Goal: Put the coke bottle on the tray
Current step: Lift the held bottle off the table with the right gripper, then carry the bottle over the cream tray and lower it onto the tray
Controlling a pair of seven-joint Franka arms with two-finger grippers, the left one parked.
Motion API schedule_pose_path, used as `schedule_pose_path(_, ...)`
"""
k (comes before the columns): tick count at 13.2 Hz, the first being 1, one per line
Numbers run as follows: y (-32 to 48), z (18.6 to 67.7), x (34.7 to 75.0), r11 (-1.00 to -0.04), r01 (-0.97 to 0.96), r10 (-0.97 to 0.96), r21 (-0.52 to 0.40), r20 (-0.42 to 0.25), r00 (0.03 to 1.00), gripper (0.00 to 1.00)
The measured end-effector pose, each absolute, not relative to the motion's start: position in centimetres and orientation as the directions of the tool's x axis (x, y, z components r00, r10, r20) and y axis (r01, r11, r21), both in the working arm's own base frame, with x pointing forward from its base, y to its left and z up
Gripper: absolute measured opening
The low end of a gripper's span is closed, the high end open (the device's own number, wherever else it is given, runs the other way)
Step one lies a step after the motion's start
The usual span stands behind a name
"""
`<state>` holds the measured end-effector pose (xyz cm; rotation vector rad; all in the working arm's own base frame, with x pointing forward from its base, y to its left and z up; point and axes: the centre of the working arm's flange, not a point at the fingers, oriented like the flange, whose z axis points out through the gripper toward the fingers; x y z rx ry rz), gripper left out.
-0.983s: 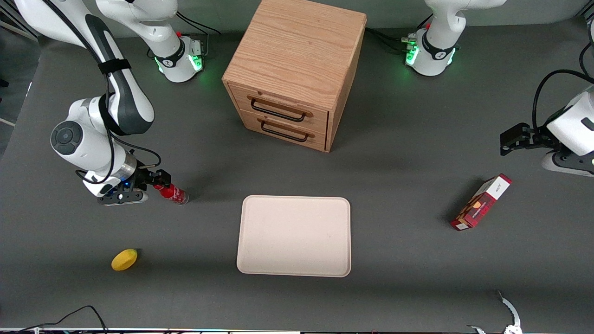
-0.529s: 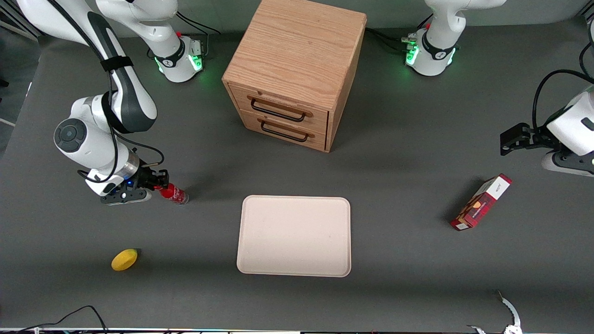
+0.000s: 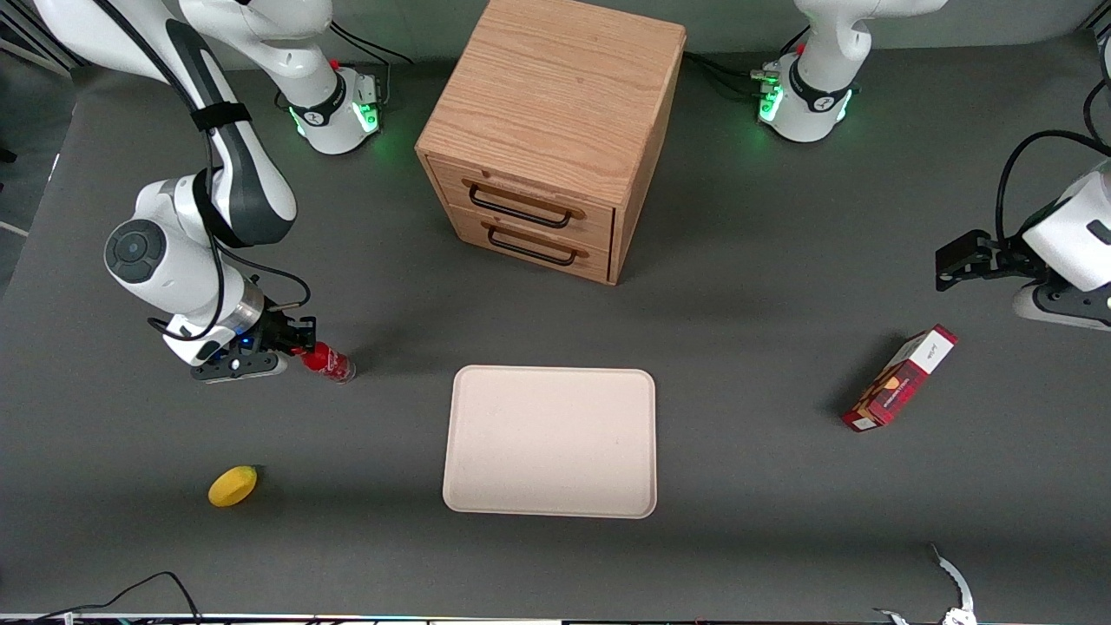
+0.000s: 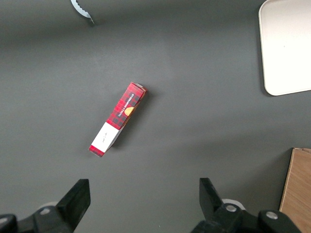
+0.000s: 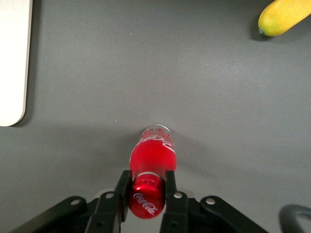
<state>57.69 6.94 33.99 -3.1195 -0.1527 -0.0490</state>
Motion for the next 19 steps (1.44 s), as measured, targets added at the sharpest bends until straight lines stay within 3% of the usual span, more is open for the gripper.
schedule_pose_path(2,6.9,38.3,59.5,-0.996,0.093,0.093,-0.014,0.007,0.996,0.31)
schedule_pose_path(5,7.7,48.6,62.3,-0.996,0.094,0.094,-0.012,0.009,0.996,0.31)
schedule_pose_path(8,10.1,54.4,62.9,-0.995,0.094,0.094,0.034,0.012,0.995,0.31)
schedule_pose_path(13,11.3,55.6,64.6,-0.998,0.062,0.062,0.031,0.002,0.998,0.31)
schedule_pose_path(19,22.0,49.8,68.0,-1.000,-0.024,-0.024,0.000,0.001,1.000,0.31)
